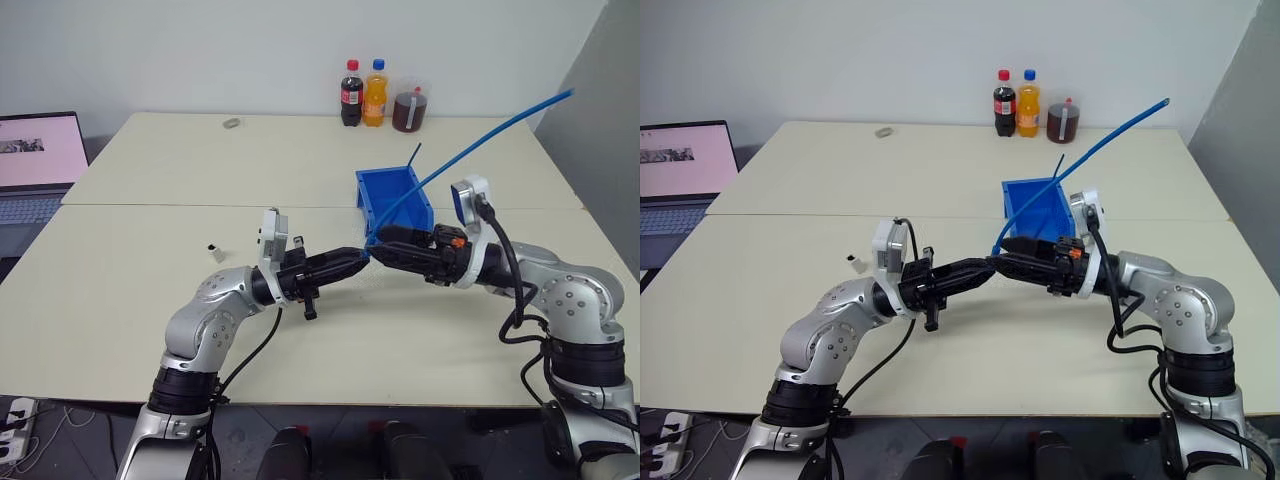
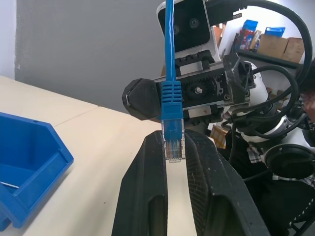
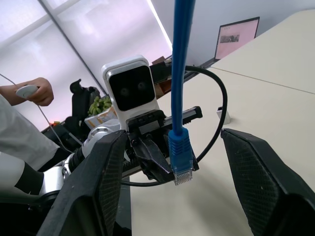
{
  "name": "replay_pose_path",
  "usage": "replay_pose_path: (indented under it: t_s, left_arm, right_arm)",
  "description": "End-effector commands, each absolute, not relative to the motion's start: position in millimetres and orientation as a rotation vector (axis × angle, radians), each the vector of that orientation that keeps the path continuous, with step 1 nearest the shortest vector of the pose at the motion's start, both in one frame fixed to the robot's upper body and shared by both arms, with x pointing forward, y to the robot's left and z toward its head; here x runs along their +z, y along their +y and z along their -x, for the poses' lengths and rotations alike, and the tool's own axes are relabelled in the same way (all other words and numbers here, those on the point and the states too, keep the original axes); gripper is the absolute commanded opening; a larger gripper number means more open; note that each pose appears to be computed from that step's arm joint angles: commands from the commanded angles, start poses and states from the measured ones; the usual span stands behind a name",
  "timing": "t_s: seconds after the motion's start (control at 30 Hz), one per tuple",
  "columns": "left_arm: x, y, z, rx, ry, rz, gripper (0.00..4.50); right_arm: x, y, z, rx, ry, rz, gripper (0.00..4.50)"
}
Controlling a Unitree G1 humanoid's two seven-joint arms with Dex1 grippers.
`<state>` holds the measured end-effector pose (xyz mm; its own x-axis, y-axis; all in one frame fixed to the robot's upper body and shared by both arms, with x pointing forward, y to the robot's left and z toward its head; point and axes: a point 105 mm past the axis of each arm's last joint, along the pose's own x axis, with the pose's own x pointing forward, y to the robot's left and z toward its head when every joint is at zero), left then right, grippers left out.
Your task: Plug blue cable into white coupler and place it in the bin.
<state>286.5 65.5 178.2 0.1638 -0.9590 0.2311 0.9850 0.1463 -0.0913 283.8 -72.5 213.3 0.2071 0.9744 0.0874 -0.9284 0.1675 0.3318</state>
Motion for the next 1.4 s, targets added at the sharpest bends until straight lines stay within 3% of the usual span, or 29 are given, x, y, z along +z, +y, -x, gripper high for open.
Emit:
replay_pose_path:
  t_s: [0.03,0.47,0.7,1.3,1.4]
  left_arm:
    - [194,62,-281,-1.447,-0.184,0.222,0.25]
    - [200,60,-274,-1.507,-0.160,0.272,0.25]
    - [202,62,-277,-1.495,-0.165,0.287,0.25]
    - [206,66,-279,-1.493,-0.163,0.317,0.25]
    - [206,66,-279,-1.494,-0.160,0.315,0.25]
  right_arm:
    - [226,-67,-281,1.394,0.101,-0.344,3.23]
    - [230,-66,-277,1.425,0.094,-0.381,3.23]
    - [231,-60,-270,1.455,0.099,-0.369,1.80]
    - [231,-62,-272,1.440,0.098,-0.374,1.79]
    - [232,-63,-273,1.435,0.093,-0.375,1.33]
